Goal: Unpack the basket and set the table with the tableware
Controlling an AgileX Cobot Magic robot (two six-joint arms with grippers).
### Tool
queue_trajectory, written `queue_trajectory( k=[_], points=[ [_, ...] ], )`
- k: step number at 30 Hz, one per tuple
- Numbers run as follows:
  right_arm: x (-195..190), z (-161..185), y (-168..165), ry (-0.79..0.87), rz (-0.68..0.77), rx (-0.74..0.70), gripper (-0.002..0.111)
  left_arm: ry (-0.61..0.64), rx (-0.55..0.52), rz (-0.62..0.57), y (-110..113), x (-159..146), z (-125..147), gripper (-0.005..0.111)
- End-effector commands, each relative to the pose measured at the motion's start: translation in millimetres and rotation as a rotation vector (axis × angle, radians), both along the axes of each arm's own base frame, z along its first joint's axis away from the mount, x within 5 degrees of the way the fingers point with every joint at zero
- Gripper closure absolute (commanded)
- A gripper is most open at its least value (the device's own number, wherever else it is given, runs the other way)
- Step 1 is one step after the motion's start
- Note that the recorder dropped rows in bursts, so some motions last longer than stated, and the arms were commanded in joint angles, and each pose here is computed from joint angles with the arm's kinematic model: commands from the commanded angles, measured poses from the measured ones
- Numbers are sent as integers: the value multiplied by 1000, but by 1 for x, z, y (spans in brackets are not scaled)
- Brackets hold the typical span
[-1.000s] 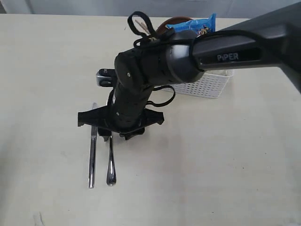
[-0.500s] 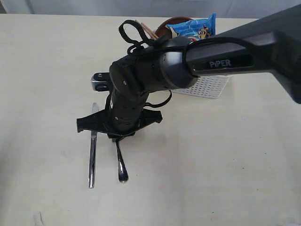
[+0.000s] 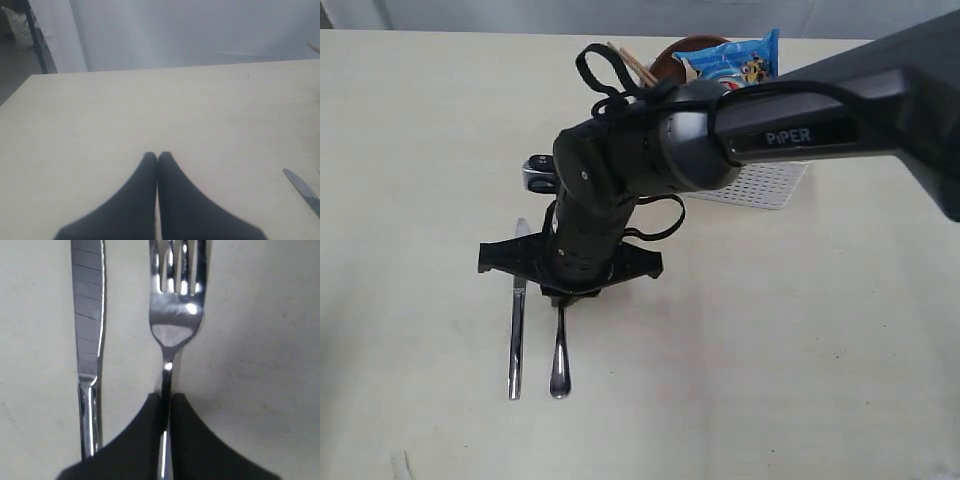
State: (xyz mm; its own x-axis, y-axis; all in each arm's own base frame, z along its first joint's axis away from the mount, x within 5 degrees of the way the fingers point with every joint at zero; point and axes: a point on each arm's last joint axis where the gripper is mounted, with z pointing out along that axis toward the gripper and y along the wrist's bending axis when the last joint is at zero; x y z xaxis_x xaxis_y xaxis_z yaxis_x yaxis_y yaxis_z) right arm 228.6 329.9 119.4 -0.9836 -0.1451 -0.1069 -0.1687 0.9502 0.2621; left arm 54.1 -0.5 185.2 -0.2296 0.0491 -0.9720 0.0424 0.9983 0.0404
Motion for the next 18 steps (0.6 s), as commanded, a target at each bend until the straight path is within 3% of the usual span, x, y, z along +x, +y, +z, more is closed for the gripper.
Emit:
queue_trajectory(
  k=[1, 14, 18],
  points=[
    [-8, -12, -2, 45, -63, 17, 109, 1, -13, 1, 0, 0, -1, 107],
    [-10, -14, -3, 51, -68, 23, 108, 1, -6, 0, 0, 0, -1, 107],
    [-10, -14, -4, 52, -61, 20, 89, 1, -6, 0, 0, 0, -1, 107]
  ],
)
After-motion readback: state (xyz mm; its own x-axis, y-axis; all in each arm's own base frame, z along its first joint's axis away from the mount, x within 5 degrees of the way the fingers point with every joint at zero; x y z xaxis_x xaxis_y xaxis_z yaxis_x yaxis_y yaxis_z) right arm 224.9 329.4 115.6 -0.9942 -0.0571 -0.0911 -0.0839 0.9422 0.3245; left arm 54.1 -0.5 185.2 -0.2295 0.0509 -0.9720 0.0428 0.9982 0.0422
